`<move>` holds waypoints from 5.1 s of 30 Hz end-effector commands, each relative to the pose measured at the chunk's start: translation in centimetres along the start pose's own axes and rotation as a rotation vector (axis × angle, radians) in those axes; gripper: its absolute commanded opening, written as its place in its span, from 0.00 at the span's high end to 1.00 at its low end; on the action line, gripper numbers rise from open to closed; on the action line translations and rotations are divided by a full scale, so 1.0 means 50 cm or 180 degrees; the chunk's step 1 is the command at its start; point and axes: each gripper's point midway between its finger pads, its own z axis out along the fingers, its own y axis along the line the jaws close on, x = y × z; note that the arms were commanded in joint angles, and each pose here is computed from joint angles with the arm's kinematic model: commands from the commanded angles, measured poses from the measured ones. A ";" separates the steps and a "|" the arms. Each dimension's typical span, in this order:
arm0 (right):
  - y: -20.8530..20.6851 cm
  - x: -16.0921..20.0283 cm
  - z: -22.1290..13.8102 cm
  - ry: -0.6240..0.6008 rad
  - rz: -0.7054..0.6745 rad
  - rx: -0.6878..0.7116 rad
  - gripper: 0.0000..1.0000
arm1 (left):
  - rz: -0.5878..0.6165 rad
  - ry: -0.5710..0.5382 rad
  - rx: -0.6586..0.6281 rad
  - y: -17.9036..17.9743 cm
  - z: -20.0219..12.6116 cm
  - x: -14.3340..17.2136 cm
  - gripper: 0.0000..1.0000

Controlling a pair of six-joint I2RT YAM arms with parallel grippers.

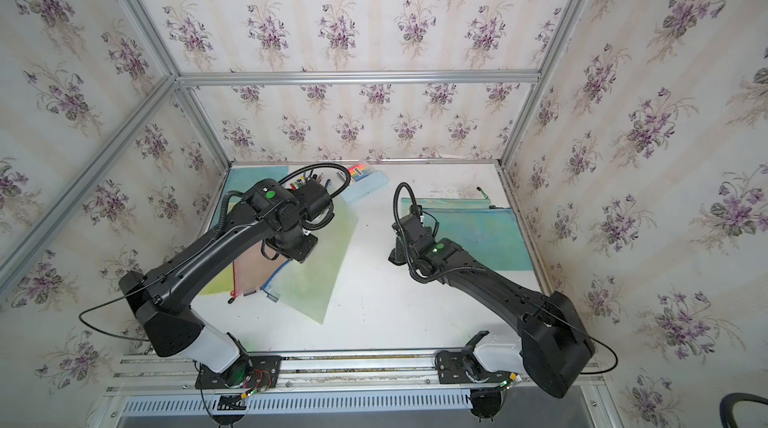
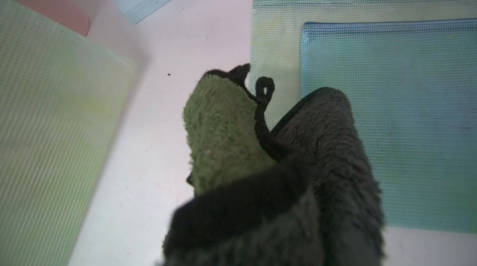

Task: Wipe the document bag
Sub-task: Adjust the document bag at the center of the board, then wipe the dirt from the document bag.

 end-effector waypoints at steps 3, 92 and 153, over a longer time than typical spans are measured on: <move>-0.022 0.003 0.002 0.0017 0.0095 0.0024 0.76 | -0.0125 0.0064 -0.0636 0.069 -0.019 0.016 0.99; 0.100 0.050 0.290 0.1192 -0.0660 0.0110 0.74 | -0.0680 -0.0552 0.0876 0.027 0.441 -0.303 0.05; 0.078 0.072 0.292 0.1256 -0.0815 -0.0131 0.74 | -0.1449 -0.0524 0.3469 -0.188 0.389 -0.318 0.19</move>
